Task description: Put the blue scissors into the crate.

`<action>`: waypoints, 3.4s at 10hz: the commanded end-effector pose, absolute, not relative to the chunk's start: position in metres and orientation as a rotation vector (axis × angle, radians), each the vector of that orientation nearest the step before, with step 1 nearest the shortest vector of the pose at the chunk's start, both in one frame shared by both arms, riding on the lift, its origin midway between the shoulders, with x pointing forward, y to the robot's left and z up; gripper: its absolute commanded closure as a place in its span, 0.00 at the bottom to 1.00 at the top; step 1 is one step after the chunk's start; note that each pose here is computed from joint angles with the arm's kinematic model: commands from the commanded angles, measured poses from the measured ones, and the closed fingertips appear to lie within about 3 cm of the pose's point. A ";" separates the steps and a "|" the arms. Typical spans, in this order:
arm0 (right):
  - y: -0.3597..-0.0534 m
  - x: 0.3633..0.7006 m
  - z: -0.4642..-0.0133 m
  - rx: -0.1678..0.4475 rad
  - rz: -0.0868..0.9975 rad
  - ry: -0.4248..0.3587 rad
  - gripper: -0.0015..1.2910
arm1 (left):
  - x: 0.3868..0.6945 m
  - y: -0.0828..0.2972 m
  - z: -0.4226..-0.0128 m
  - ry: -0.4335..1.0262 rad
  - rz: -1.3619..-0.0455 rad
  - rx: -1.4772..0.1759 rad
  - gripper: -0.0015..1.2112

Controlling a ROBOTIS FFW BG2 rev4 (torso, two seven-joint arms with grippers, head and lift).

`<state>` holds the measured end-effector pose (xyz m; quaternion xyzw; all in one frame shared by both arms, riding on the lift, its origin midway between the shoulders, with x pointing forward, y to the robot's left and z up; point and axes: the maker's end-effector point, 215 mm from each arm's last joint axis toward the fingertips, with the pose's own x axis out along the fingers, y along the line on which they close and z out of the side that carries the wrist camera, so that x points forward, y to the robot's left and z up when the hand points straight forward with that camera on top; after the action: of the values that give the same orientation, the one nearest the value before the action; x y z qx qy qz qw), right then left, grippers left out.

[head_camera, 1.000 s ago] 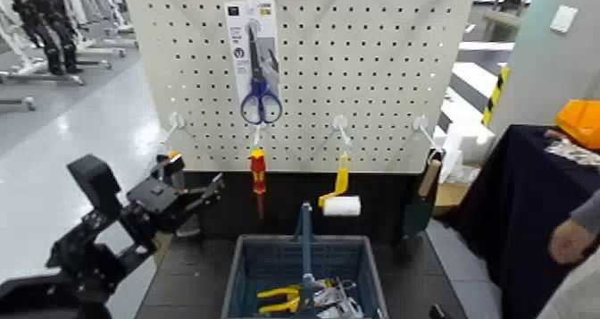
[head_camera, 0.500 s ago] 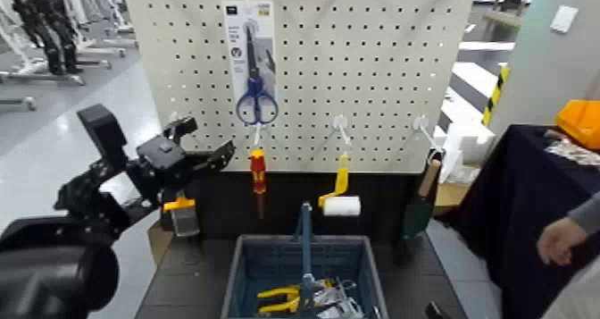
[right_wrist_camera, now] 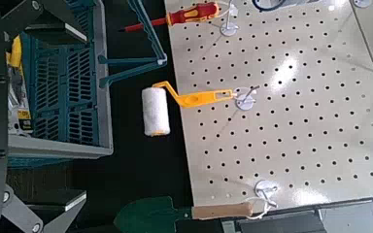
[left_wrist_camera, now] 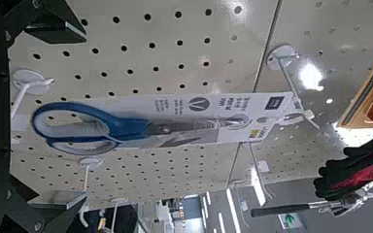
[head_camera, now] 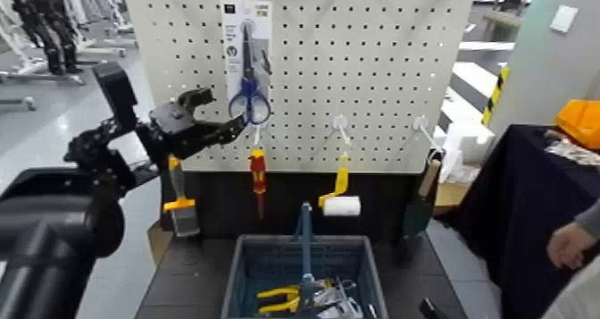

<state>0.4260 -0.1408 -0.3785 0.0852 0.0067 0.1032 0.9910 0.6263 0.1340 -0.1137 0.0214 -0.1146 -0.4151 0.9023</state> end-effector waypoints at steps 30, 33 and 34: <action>-0.127 0.433 -0.379 0.181 0.255 0.020 0.14 | 0.651 0.084 -0.054 -0.205 -1.109 0.136 0.95; -0.126 0.434 -0.379 0.183 0.260 0.021 0.14 | 0.649 0.082 -0.033 -0.244 -1.108 0.157 0.95; -0.126 0.434 -0.379 0.183 0.260 0.021 0.14 | 0.646 0.078 -0.026 -0.257 -1.115 0.167 0.95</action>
<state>0.4340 -0.1257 -0.3792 0.0907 0.0107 0.1297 0.9873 0.6478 0.0805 -0.0302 0.0760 -0.1183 -0.5252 0.8393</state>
